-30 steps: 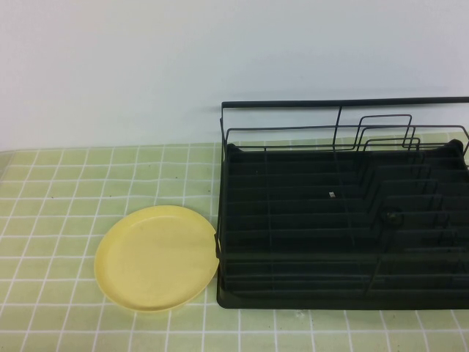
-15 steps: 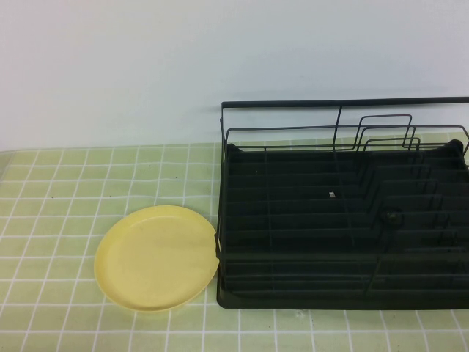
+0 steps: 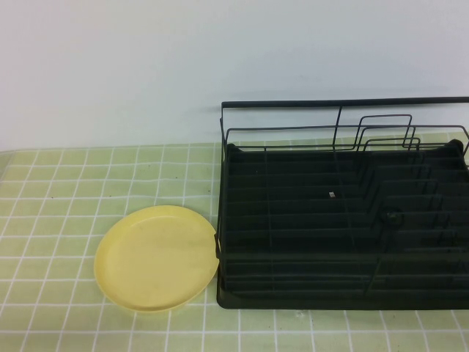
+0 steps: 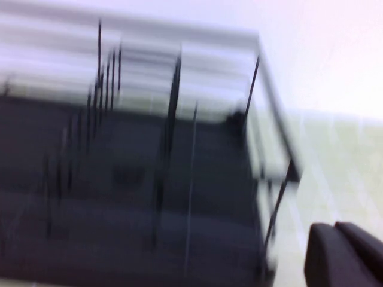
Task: Place plate on rack
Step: 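Reach the gripper toward the yellow plate on the table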
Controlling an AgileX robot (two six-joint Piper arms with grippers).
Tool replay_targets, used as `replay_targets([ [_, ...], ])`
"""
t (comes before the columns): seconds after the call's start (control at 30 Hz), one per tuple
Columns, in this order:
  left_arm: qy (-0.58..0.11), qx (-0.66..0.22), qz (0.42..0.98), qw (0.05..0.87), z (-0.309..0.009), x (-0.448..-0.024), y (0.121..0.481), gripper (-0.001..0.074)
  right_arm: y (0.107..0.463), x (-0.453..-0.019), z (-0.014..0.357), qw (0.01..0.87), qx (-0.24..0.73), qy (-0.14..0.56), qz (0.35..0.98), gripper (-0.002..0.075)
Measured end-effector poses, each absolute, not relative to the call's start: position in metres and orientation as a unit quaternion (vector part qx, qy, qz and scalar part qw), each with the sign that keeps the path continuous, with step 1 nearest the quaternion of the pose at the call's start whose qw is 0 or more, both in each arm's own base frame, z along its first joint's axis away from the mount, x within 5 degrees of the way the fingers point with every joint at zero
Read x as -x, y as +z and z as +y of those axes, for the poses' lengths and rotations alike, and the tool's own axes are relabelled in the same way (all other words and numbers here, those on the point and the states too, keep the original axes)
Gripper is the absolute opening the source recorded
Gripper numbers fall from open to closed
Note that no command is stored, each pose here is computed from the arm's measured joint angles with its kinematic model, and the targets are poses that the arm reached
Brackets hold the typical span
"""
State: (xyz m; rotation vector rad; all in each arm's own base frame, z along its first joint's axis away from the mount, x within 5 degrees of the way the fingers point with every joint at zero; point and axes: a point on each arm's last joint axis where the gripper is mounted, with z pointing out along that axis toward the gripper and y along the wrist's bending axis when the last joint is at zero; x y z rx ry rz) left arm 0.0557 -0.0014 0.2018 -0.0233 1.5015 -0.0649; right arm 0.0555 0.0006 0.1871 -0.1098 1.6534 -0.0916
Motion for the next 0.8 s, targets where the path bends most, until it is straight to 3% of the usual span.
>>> replay_targets([
  [0.2,-0.018,-0.008,0.554,0.832,-0.002,-0.049,0.231,0.0000,0.218,-0.053,-0.001,0.790,0.036,-0.052,0.609,-0.0003],
  [0.33,-0.019,-0.009,0.504,0.864,-0.002,-0.044,0.240,0.0000,0.233,-0.048,-0.001,0.840,0.029,-0.058,0.538,-0.0003],
  [0.57,-0.041,-0.002,0.439,0.897,-0.003,-0.037,0.252,0.0000,0.233,-0.048,-0.001,0.840,0.028,-0.056,0.539,-0.0003],
  [0.67,-0.006,-0.062,0.419,0.906,-0.010,-0.031,0.271,0.0000,0.233,-0.048,-0.001,0.840,0.028,-0.056,0.538,-0.0003],
  [0.73,0.019,-0.098,0.424,0.900,-0.013,-0.026,0.287,0.0000,0.233,-0.047,-0.001,0.842,0.026,-0.055,0.536,-0.0003],
  [0.8,0.004,-0.077,0.450,0.890,-0.011,-0.022,0.303,0.0000,0.233,-0.047,-0.001,0.842,0.026,-0.054,0.537,-0.0003],
])
